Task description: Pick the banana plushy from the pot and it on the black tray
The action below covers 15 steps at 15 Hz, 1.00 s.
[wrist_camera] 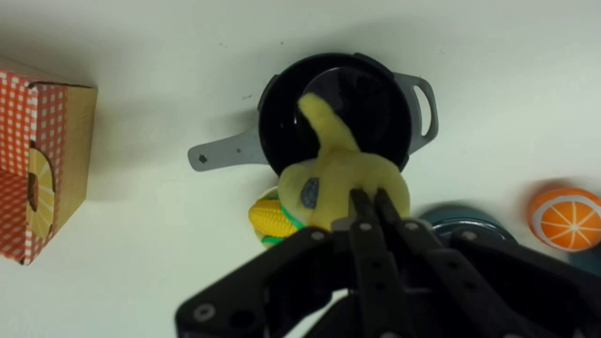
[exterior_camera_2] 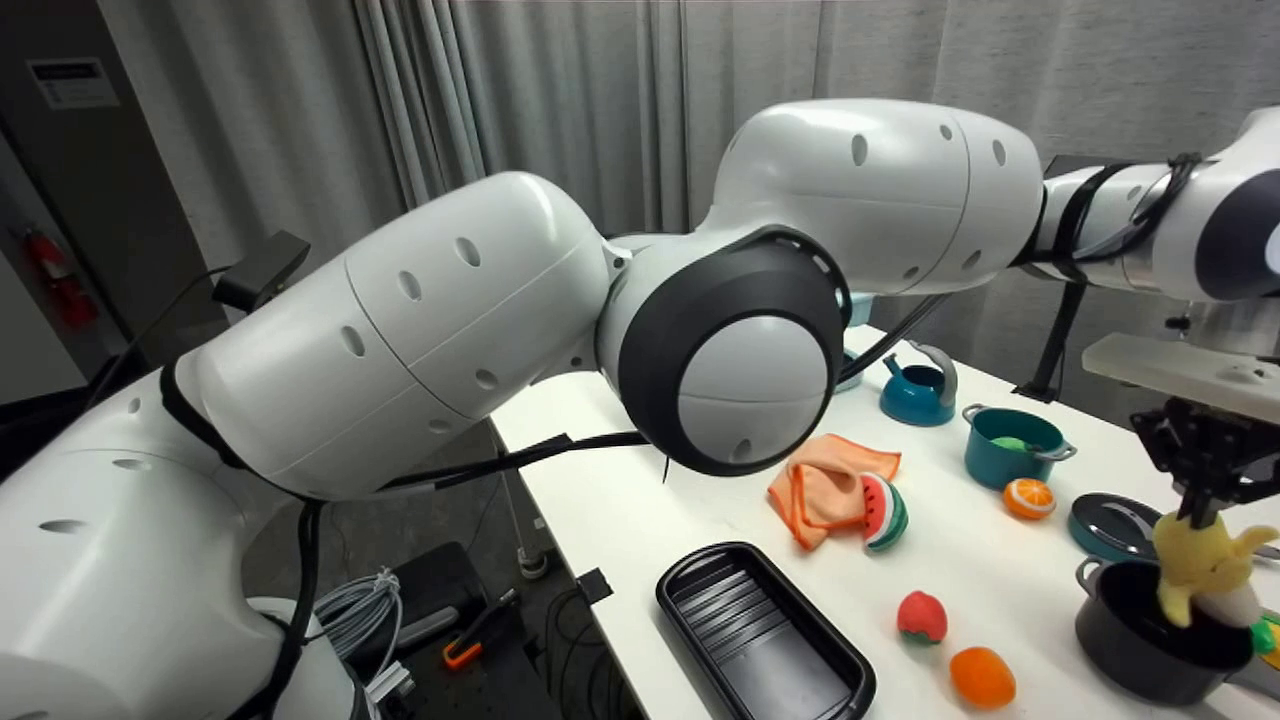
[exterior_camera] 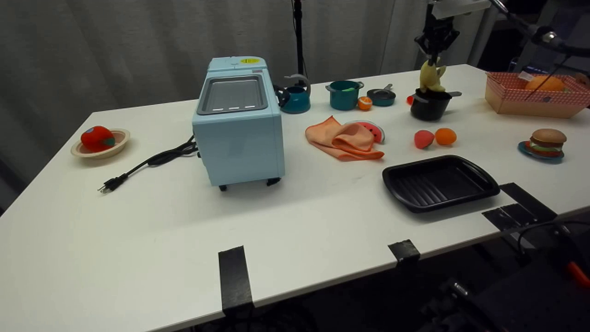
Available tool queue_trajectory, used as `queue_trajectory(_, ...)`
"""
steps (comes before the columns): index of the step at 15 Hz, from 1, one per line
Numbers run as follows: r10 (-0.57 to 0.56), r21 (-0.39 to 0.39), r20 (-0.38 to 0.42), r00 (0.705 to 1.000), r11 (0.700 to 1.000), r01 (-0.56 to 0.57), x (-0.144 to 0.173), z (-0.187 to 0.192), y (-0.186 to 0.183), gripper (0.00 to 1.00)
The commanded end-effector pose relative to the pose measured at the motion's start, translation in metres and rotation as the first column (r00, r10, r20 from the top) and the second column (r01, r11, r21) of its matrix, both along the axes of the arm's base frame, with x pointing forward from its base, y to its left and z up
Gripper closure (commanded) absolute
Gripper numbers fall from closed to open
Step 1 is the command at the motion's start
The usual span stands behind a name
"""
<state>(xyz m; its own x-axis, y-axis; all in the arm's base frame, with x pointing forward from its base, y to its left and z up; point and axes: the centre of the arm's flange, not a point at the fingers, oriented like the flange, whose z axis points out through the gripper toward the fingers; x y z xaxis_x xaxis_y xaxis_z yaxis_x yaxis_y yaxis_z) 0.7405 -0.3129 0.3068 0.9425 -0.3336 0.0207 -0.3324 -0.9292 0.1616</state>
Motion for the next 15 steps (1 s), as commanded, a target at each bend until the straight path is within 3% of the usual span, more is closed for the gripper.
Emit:
queue_trajectory(1, 0.077, -0.014, 0.078, 0.994, 0.997, -0.076, -0.010, 0.043, 0.028, 0.99)
queue_trajectory(7, 0.250, -0.001, 0.121, 0.961, 0.968, -0.252, -0.018, 0.077, 0.086, 0.99)
queue_trajectory(15, 0.470, 0.104, -0.005, 0.882, 0.878, -0.467, -0.050, 0.050, 0.144, 0.99)
